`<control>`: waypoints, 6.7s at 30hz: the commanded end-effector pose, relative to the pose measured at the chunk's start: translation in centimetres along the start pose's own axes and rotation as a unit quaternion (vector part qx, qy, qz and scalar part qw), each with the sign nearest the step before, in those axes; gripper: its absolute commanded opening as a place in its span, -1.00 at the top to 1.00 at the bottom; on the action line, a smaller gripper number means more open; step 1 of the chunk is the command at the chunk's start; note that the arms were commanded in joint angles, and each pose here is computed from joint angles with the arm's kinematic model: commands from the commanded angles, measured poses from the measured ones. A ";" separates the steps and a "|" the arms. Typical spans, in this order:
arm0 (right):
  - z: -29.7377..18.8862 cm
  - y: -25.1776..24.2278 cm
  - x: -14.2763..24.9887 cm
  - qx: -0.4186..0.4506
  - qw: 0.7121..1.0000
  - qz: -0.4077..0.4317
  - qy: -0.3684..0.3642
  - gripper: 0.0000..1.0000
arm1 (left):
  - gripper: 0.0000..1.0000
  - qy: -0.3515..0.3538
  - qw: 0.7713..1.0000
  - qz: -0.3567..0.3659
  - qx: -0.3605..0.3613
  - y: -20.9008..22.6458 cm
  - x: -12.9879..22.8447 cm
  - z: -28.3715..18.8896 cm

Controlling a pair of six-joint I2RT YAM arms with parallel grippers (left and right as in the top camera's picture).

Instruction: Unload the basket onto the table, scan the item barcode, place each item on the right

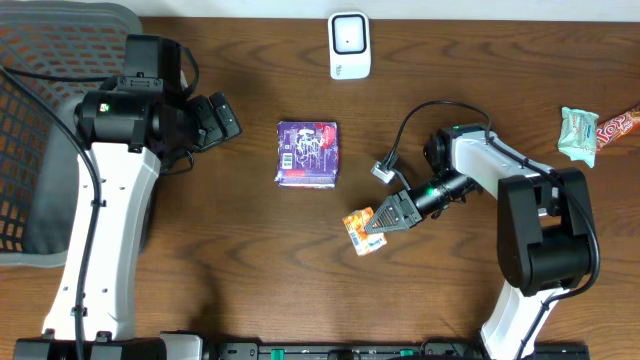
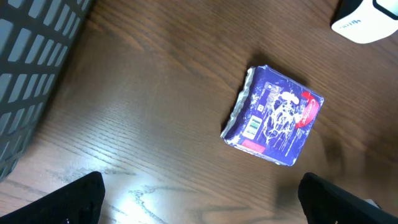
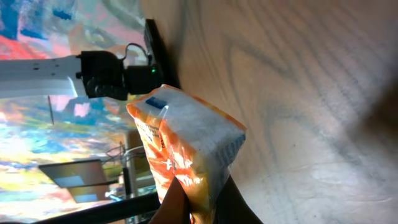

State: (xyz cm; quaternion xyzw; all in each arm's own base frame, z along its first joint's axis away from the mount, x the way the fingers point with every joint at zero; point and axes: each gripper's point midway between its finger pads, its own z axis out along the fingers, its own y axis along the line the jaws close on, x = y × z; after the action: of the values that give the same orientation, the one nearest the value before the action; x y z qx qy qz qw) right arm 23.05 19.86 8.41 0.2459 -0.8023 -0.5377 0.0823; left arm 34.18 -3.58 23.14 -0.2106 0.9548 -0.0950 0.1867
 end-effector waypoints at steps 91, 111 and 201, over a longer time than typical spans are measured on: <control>-50.6 -17.1 3.5 0.734 0.463 0.407 -0.286 0.45 | -0.98 0.000 1.000 -0.006 -0.004 0.2 -0.1 0.1; -31.5 -12.6 -14.1 0.268 0.873 0.200 -0.355 -0.37 | -0.98 0.000 1.000 -0.006 -0.004 0.2 -0.1 0.1; -7.7 -0.6 -17.4 0.689 0.713 0.064 -0.112 -0.29 | -0.98 0.000 1.000 -0.006 -0.004 0.2 -0.1 0.1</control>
State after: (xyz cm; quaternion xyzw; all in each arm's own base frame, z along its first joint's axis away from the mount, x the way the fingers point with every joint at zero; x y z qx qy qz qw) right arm 39.70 21.46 10.14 0.1604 -0.9455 0.2344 -0.1590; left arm 34.18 -3.58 23.14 -0.2106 0.9548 -0.0950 0.1867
